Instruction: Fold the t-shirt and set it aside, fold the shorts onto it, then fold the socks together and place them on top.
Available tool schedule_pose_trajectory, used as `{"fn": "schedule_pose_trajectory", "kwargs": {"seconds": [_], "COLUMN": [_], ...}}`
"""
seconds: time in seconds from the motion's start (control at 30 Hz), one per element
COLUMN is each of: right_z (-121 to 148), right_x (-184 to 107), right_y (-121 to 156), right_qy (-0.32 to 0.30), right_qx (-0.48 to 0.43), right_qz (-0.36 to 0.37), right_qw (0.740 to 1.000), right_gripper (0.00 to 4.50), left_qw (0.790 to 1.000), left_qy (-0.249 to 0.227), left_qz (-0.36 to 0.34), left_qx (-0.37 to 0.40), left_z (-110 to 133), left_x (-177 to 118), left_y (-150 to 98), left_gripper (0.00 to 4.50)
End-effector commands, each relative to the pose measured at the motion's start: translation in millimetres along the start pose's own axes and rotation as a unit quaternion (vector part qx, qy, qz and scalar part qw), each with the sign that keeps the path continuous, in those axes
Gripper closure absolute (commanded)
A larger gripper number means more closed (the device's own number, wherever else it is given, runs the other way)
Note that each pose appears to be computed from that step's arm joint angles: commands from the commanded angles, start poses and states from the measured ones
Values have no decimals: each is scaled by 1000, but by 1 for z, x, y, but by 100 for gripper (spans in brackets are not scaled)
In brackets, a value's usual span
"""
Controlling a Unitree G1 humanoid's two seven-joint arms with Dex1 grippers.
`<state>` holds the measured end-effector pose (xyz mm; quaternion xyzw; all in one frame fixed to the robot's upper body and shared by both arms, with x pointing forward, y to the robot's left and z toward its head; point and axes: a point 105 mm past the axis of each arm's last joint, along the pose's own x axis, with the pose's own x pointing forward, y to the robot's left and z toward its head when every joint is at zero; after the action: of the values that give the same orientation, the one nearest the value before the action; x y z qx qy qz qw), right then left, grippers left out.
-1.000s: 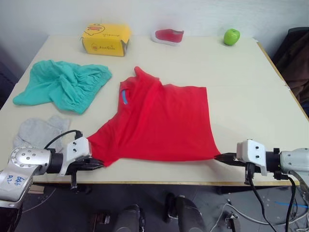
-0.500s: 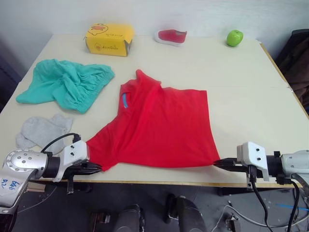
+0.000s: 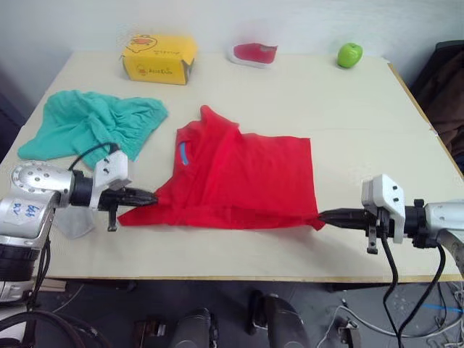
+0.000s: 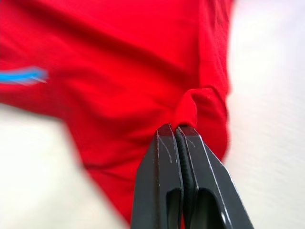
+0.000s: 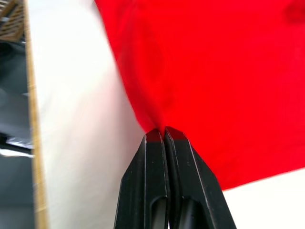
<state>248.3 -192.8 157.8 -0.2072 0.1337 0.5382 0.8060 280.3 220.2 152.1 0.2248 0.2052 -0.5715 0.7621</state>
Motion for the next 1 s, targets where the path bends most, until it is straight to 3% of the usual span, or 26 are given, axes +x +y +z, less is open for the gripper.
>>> {"fn": "schedule_pose_trajectory", "kwargs": {"seconds": [0.03, 0.1, 0.17, 0.23, 0.37, 0.47, 0.6, 0.7, 1.0], "right_z": [5, 0, -9, -14, -14, -13, -14, -15, -12], "right_x": [-7, -9, -11, -11, -7, -4, -3, -2, 1], "right_y": [15, 18, 18, 17, 16, 16, 15, 14, 12], "right_qy": [5, 16, 36, 45, 41, 34, 32, 29, 21], "right_qx": [-13, -13, -22, -26, -30, -30, -28, -26, -28], "right_qz": [23, 25, 16, 10, 5, 6, 6, 6, 4], "right_qw": [1000, 999, 999, 999, 999, 999, 999, 999, 999], "right_gripper": [450, 450, 450, 450, 450, 450, 450, 450, 450], "left_qw": [995, 993, 995, 998, 1000, 1000, 998, 999, 988], "left_qy": [-26, -27, 4, 29, 27, 25, 11, 36, 123], "left_qz": [-92, -109, -93, -59, -3, 3, -27, -13, 10], "left_qx": [-24, -34, -22, -17, -10, -9, -48, -35, 89], "left_z": [10, 10, -2, -13, -17, -16, -5, -13, -44], "left_x": [-1, 0, 4, 7, 4, -3, -28, -46, -32], "left_y": [-43, -55, -60, -55, -42, -42, -56, -54, -31], "left_gripper": [449, 449, 449, 449, 449, 384, 266, 174, 174]}}
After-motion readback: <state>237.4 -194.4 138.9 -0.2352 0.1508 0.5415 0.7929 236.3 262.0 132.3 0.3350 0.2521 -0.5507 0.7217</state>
